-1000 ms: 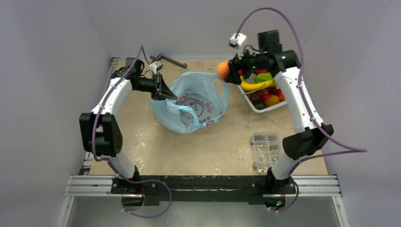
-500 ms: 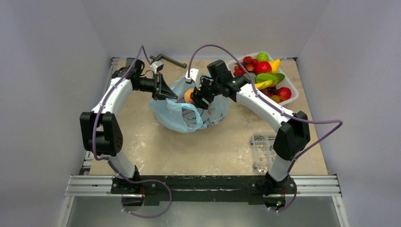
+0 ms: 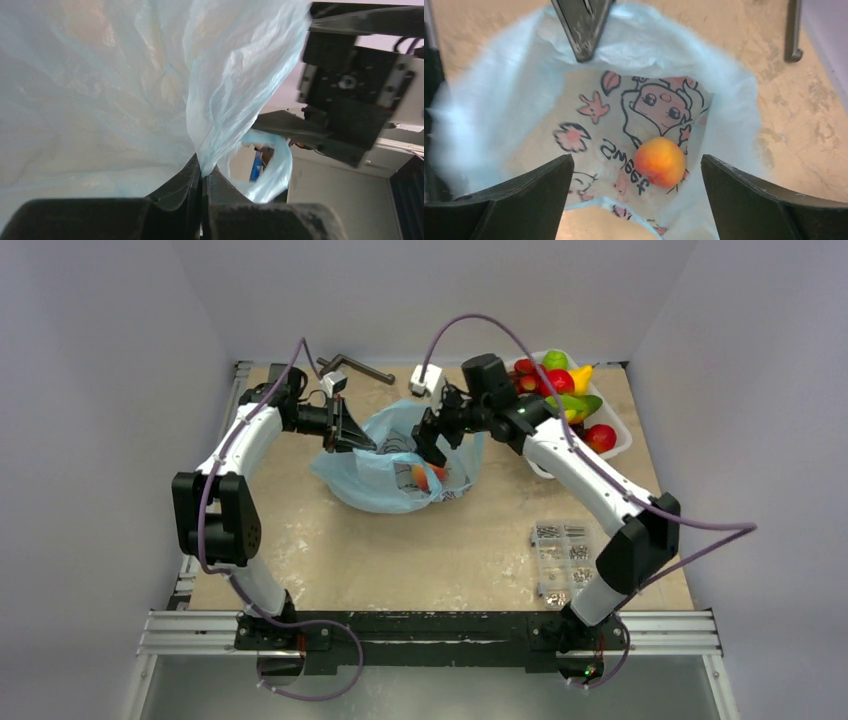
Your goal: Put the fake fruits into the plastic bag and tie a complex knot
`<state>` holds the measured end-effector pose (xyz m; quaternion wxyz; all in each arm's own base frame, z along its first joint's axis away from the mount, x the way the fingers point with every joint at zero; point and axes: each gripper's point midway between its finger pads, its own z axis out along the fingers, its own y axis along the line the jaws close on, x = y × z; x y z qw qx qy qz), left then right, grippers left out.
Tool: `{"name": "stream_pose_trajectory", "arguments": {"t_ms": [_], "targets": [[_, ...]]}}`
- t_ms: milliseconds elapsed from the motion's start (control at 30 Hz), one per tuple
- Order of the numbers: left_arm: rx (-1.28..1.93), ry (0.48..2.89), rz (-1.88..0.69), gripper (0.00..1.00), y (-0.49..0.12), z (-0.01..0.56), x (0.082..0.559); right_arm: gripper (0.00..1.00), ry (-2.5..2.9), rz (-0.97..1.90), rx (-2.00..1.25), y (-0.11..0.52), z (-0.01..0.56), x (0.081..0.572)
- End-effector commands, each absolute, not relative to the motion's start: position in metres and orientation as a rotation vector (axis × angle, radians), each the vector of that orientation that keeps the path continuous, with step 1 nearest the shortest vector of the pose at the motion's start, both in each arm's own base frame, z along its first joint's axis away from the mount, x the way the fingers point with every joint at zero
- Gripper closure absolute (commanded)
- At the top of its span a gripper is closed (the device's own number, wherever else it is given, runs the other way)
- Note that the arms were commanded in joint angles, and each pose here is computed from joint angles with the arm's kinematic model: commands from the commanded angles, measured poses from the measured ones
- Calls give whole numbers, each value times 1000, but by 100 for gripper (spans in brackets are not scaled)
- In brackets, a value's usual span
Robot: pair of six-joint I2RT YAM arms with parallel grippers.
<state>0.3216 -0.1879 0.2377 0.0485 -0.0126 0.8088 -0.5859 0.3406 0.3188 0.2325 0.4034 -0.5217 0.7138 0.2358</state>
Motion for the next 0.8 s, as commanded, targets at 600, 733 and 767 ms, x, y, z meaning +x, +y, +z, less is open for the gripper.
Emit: {"name": "stream_pose_trajectory", "arguments": {"t_ms": [600,733,767], "targets": [[-11,2449,-1767,100,-187,242,328,27,2346,102,-712,-33,252,372],[-18,2450,-1762,100,-187,242,330,29,2431,89,-612,-42,220,377],[-17,2447,-1762,100,-187,242,331,28,2444,93,-588,-43,214,379]]}}
